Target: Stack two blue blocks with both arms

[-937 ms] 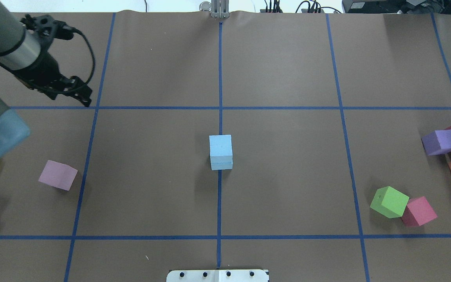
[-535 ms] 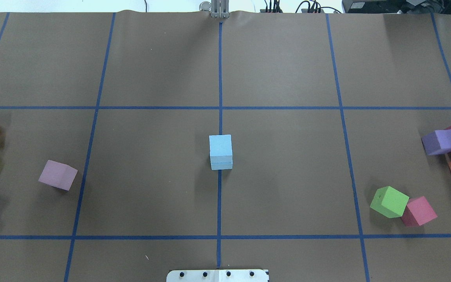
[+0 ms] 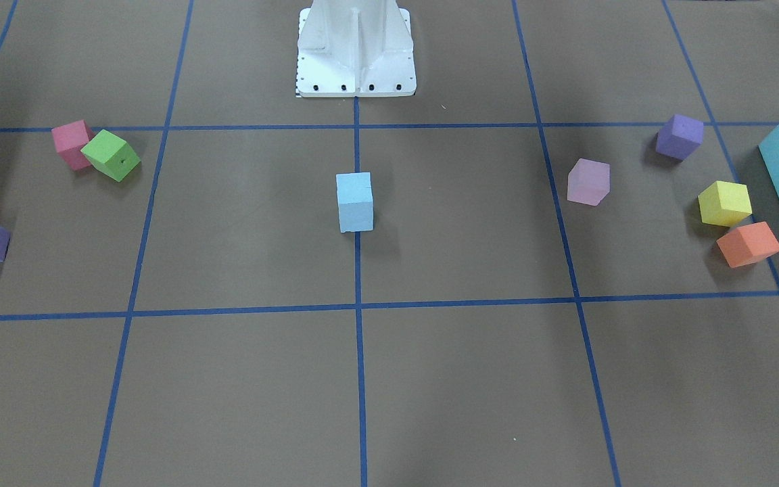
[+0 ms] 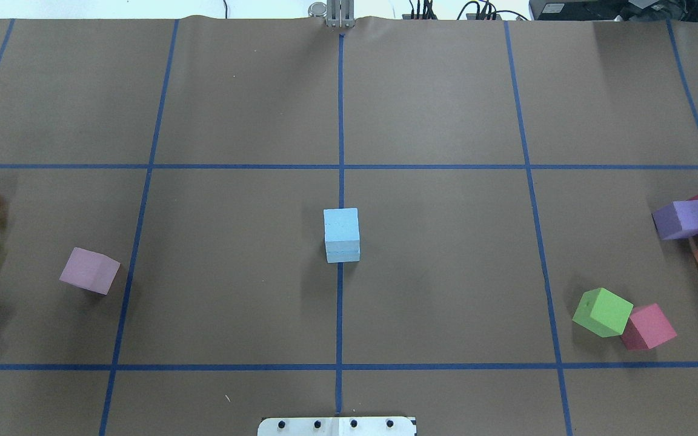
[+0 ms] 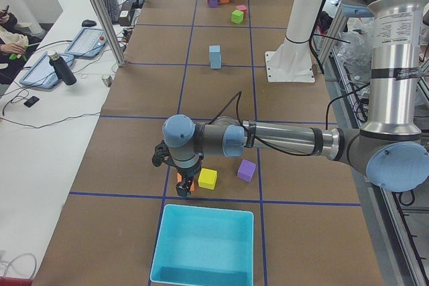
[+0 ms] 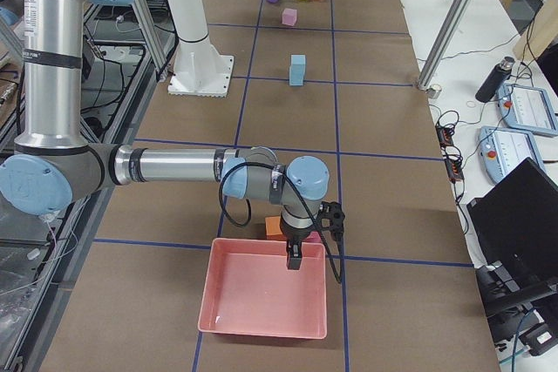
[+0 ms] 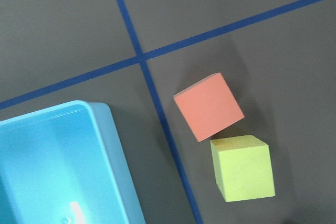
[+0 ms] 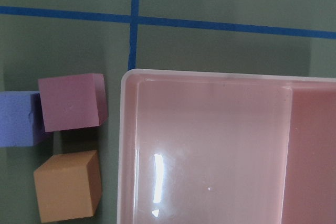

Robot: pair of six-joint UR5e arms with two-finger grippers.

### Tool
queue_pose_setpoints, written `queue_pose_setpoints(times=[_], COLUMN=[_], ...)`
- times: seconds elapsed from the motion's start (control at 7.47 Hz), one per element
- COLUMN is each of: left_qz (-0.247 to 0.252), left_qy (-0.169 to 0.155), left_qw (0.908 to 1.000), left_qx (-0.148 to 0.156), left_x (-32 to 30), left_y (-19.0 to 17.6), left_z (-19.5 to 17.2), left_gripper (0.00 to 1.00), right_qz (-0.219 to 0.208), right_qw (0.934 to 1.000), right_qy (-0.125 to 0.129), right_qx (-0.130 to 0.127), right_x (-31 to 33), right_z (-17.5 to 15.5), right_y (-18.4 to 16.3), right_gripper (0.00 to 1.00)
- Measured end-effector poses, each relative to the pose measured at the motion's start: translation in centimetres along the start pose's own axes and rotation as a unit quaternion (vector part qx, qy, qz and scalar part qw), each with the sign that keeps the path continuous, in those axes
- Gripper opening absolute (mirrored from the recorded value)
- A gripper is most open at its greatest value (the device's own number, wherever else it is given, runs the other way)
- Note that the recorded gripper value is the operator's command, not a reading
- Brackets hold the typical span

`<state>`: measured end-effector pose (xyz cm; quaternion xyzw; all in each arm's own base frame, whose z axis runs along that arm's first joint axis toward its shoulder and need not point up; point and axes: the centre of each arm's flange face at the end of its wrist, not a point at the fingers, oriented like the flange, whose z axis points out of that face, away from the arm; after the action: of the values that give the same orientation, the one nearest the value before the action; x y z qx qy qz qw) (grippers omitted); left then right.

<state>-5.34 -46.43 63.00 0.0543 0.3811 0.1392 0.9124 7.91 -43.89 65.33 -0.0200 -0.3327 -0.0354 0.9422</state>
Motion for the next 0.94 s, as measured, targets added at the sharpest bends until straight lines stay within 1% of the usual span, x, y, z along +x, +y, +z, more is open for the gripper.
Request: queue_pose_setpoints(times=[0.13,0.4,0.94], left_qz=[-0.003,-0.001,-0.007], left_qy=[-0.001,-0.002,-0.002], left_qw=[1.0000,0.9999,0.9999], left_qx=[0.005,0.011,0.007], left_x=[-0.33,-0.31,-0.60], left_y=[0.70,0.88,1.64], left_z=[-0.31,-0.68,-0.39], left_gripper=[0.98,0.98,0.98], right_qz=[0.000,0.000,-0.001], right_qw=[1.0000,1.0000,1.0000], right_qy=[0.000,0.000,-0.001], right_qx=[0.001,0.001,0.002], right_x=[-0.04,-0.10,-0.16], right_z=[-0.04,-0.13,-0.20], right_y=[-0.02,-0.07,-0.09], right_gripper=[1.00,1.00,1.00])
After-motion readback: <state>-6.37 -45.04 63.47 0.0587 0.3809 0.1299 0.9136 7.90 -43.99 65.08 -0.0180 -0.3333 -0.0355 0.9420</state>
